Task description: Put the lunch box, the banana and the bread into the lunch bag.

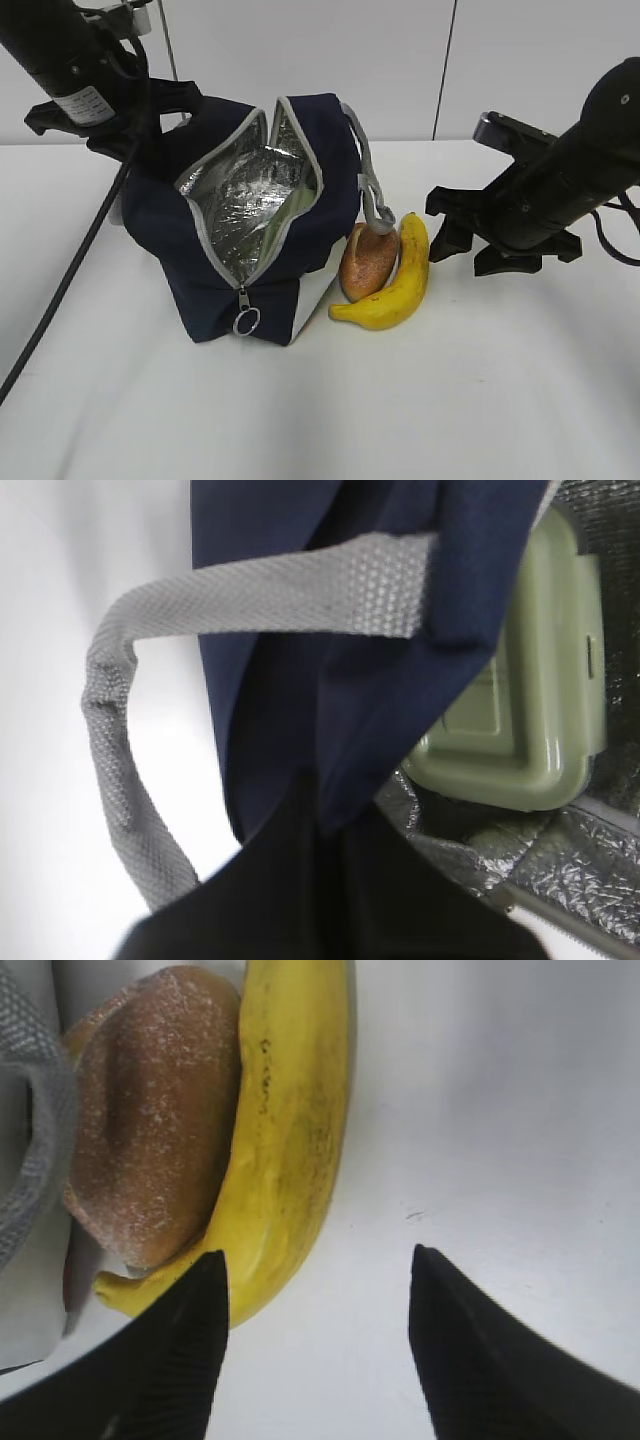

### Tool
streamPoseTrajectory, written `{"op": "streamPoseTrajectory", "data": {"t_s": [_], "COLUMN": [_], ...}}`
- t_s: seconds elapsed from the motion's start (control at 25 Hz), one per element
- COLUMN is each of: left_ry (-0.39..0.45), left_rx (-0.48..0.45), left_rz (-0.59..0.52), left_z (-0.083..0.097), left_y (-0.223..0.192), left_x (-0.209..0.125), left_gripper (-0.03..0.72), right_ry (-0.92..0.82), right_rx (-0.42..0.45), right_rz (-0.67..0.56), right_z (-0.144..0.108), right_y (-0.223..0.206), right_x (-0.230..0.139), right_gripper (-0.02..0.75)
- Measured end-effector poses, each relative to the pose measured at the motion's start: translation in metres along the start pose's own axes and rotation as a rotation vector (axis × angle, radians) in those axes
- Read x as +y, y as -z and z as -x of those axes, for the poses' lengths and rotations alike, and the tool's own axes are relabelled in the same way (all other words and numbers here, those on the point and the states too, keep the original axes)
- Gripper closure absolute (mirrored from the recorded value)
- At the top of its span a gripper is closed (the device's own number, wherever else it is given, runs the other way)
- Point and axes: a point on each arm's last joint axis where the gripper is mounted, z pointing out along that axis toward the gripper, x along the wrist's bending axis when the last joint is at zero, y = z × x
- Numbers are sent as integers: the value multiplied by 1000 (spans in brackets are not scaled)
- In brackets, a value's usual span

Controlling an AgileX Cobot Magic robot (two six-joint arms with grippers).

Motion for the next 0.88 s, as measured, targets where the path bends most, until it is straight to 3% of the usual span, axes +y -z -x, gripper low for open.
{"op": "streamPoseTrajectory", "data": {"t_s": [0.28, 0.56, 0.88], "left_ry": [0, 0, -1], "left_rx": [1, 1, 2], "left_rz": [0, 1, 1], "left_z": [0, 0, 0], "left_y": [0, 0, 0], "left_x": [0, 0, 0], "left_gripper": [688, 688, 688], "right_ry": [-32, -44, -47], "right_rx": [-9, 1, 4], "right_rz": [-12, -12, -28], "right_z": [4, 1, 1], "right_y": [-24, -34, -44], "right_x": [5, 15, 21], "right_gripper": [284, 139, 195]}}
